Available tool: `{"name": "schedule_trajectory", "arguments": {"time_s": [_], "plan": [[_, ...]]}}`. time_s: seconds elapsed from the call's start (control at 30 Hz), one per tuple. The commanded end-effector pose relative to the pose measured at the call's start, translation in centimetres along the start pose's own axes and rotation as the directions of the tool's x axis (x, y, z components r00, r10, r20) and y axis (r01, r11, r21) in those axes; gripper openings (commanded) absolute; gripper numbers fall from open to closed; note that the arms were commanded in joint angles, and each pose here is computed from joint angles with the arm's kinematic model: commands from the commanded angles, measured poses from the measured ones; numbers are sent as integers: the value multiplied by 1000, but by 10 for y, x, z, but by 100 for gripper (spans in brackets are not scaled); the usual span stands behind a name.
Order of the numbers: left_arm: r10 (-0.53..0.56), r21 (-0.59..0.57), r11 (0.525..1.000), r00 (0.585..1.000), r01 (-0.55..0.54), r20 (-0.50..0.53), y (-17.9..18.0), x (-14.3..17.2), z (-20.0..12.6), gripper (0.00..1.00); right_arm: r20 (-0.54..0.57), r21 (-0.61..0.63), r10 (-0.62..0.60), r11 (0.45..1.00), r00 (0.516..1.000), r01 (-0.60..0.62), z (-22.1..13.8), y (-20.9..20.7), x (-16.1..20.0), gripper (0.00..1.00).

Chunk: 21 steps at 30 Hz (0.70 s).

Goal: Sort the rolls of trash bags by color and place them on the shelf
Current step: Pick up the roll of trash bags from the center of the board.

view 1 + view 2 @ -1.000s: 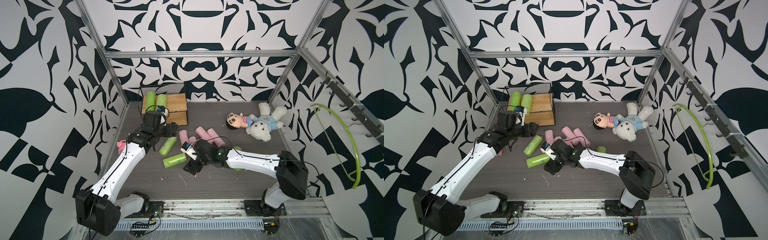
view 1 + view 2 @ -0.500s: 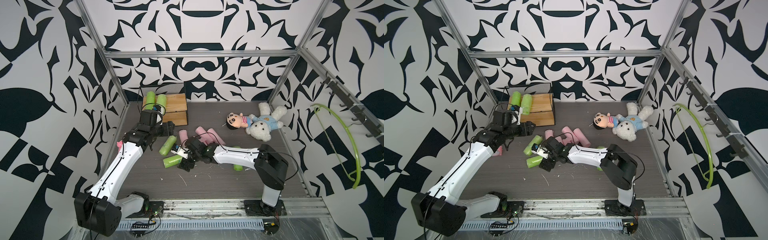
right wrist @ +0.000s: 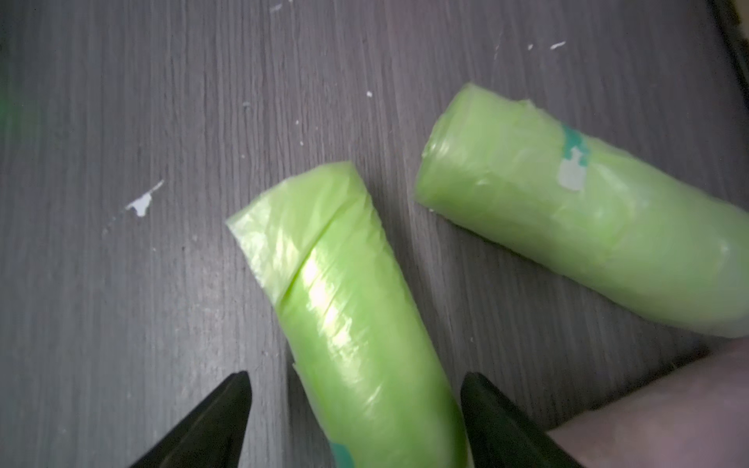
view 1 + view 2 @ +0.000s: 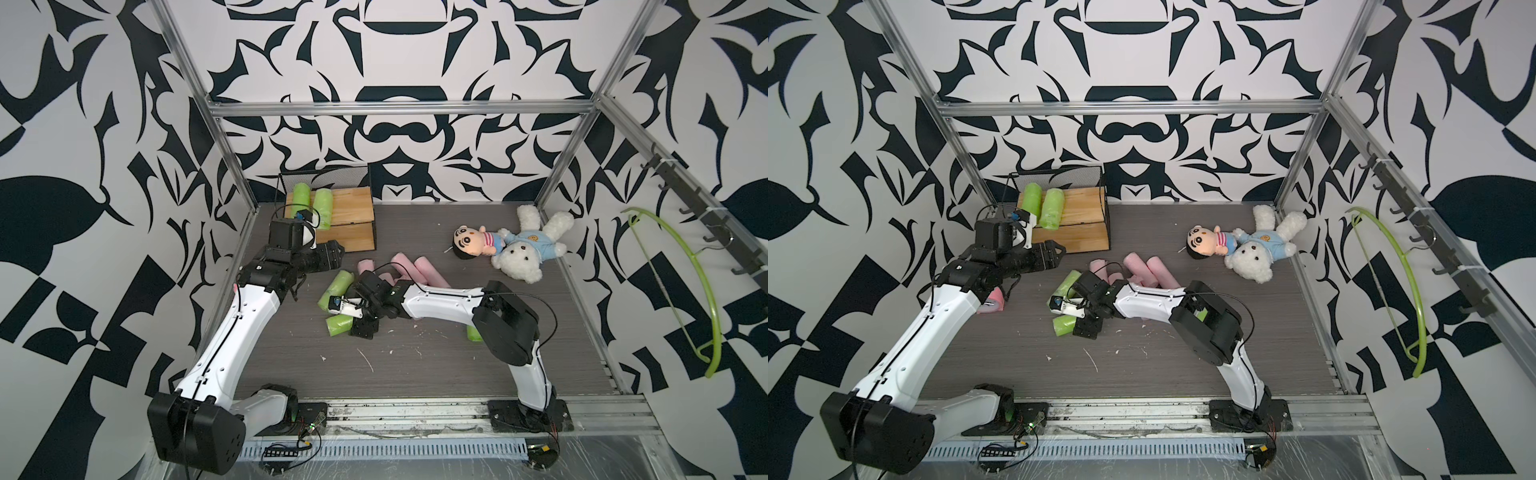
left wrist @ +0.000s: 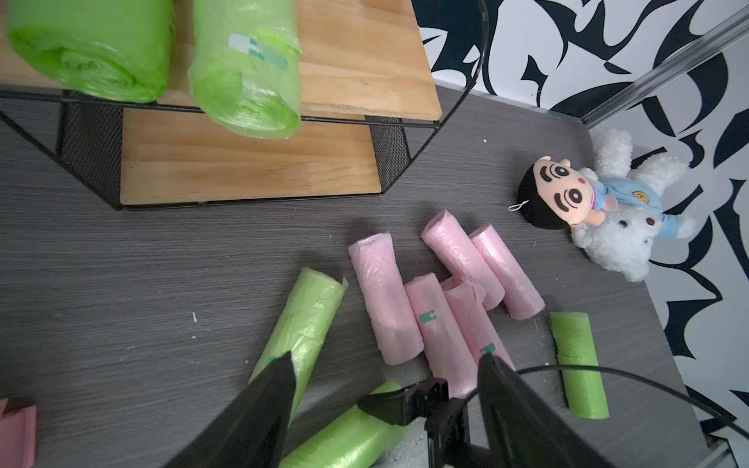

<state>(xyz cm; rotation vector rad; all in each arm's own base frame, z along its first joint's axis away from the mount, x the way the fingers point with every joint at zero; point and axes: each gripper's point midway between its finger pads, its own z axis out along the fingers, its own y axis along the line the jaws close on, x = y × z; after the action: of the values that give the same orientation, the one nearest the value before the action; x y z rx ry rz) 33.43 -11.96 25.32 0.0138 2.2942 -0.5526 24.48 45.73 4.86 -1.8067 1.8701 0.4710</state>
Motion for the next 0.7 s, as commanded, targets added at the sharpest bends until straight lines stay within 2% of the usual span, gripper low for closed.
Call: {"name": "schedule_trajectory", "arguments": {"time_s": [0.0, 0.17, 0.33, 0.47, 0.67], "plan": [[-1, 41, 999, 1000, 0, 18, -10, -7, -14, 78, -16, 10, -78, 997, 997, 78, -6, -2, -9, 83], [-12, 92, 996, 1000, 13, -3, -17, -4, -16, 78, -73, 51, -142, 988, 987, 146, 2, -2, -3, 70], [-18, 149, 989, 1000, 20, -15, -26, 1, -20, 78, -94, 73, -152, 985, 984, 159, -1, 6, 3, 56], [-23, 204, 978, 998, 34, -56, -36, 8, -23, 78, -117, 114, -139, 982, 983, 152, -9, 9, 8, 46], [-18, 282, 959, 997, 37, -70, -49, 15, -28, 78, -77, 184, -76, 979, 994, 89, -37, 12, 10, 38]]}}
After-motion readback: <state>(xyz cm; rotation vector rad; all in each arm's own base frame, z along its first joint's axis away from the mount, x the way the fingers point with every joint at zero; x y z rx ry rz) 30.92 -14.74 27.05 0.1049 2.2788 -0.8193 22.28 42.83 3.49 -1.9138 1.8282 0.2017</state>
